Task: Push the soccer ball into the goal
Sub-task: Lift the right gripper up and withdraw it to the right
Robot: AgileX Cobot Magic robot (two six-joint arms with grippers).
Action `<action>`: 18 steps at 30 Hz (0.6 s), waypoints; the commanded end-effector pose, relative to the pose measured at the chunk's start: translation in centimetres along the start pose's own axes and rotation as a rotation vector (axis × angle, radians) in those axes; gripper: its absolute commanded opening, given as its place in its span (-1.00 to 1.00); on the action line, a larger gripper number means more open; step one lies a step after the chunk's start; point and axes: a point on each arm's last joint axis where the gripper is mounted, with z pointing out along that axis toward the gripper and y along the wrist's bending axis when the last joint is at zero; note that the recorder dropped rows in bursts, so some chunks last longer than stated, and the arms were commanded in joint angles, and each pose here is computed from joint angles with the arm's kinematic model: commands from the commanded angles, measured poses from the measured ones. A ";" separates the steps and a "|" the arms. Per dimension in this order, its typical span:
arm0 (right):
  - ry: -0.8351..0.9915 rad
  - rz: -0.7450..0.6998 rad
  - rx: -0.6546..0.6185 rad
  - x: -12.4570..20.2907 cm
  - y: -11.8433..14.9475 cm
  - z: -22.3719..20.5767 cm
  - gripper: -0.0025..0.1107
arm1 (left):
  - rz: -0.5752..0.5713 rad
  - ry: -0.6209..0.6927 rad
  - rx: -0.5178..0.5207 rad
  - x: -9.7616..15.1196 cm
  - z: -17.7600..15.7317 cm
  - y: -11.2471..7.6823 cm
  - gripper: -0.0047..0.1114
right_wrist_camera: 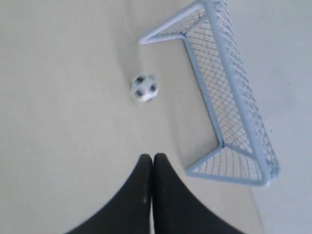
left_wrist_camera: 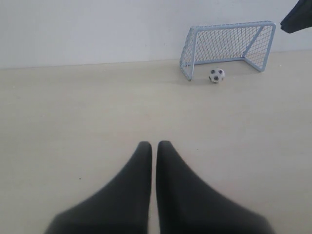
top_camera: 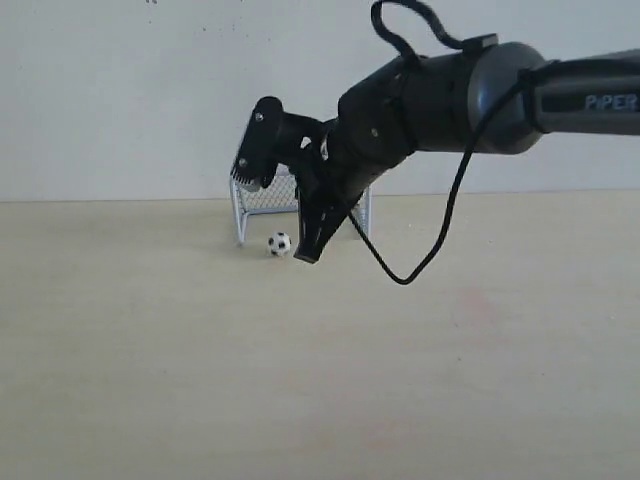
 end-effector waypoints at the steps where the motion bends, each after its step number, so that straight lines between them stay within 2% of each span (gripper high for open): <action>1: 0.237 0.189 -0.104 1.7 0.4 -2.4 -0.96 | -0.006 -0.004 0.001 0.1 0.0 0.0 -0.84; 3: 0.356 0.188 -0.164 2.6 1.1 -2.8 -0.96 | -0.006 -0.004 0.001 0.1 0.0 0.0 -0.84; 8: 0.467 0.305 -0.203 3.4 1.7 -3.3 -0.96 | -0.006 -0.004 0.001 0.1 0.0 0.0 -0.84; 11: 0.476 0.365 -0.214 3.2 1.5 -4.7 -0.96 | -0.006 -0.004 0.001 0.1 0.0 0.0 -0.84; 18: 0.331 0.526 -0.096 2.1 -1.0 -13.1 -0.96 | -0.006 -0.004 0.001 0.1 0.0 0.0 -0.84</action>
